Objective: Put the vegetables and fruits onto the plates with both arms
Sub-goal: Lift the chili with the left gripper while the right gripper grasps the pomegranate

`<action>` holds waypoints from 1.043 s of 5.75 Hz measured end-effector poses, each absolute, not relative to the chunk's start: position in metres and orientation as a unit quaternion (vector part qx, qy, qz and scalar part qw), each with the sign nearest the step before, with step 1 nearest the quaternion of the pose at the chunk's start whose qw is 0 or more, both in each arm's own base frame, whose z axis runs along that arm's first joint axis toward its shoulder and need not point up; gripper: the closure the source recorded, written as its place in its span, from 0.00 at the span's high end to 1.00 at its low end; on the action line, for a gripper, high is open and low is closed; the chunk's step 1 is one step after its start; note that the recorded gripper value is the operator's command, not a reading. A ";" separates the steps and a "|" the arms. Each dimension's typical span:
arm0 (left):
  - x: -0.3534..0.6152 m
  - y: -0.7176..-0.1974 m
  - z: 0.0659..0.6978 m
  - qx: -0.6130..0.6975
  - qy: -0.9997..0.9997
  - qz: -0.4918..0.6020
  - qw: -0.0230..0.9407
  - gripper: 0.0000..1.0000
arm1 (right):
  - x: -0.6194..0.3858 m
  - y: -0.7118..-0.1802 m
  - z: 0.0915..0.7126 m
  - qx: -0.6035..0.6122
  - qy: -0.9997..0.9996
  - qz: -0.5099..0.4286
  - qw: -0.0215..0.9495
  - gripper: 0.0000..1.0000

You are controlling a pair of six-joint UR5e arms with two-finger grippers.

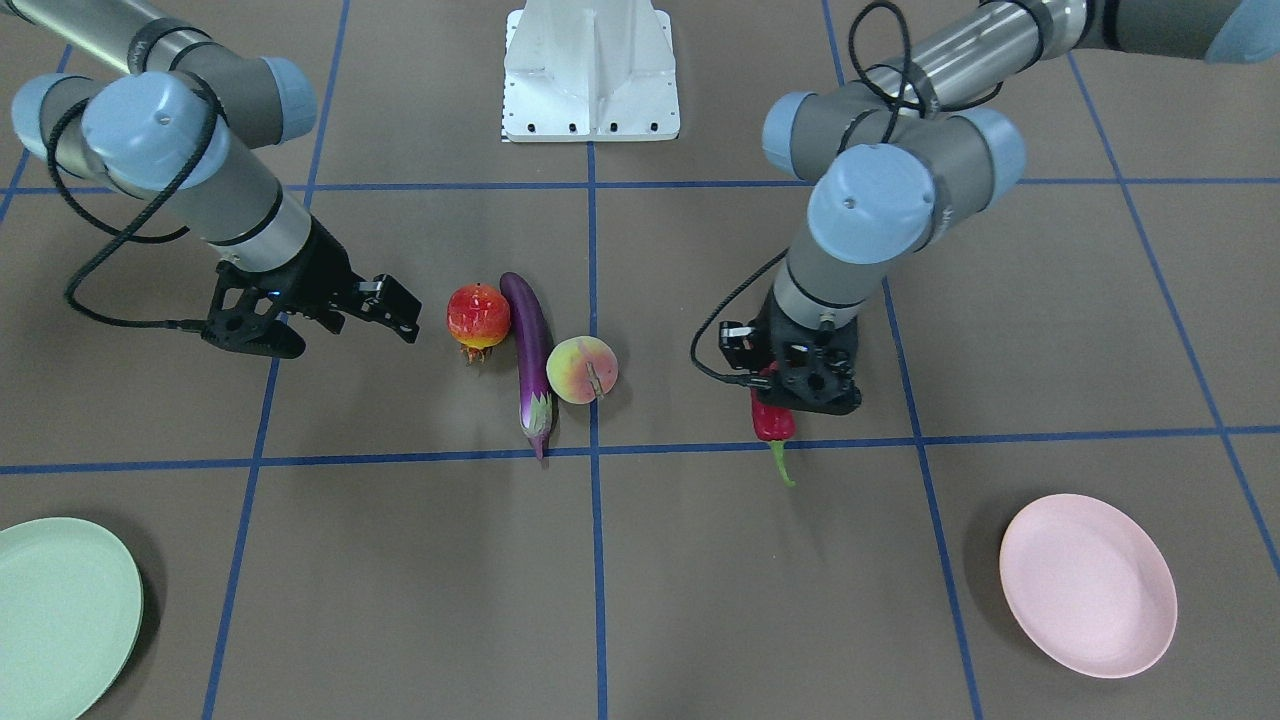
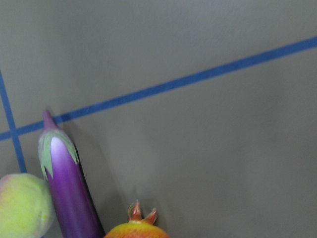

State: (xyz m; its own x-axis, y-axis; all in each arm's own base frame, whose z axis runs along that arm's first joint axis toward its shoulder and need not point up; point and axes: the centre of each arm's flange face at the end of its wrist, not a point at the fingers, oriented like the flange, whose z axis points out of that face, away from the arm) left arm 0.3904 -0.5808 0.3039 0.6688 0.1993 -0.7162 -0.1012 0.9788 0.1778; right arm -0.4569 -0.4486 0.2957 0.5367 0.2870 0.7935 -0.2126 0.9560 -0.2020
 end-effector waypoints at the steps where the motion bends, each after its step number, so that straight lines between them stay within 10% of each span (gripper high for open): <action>1: 0.385 -0.583 0.310 0.063 0.396 0.085 0.912 0.00 | -0.476 -0.436 0.287 -0.045 -0.460 0.151 0.874 1.00; 5: 0.384 -0.583 0.313 0.063 0.394 0.086 0.913 0.00 | -0.507 -0.424 0.295 -0.046 -0.440 0.163 0.882 0.96; 6: 0.383 -0.583 0.313 0.064 0.394 0.086 0.913 0.00 | -0.509 -0.425 0.297 -0.047 -0.436 0.164 0.884 0.24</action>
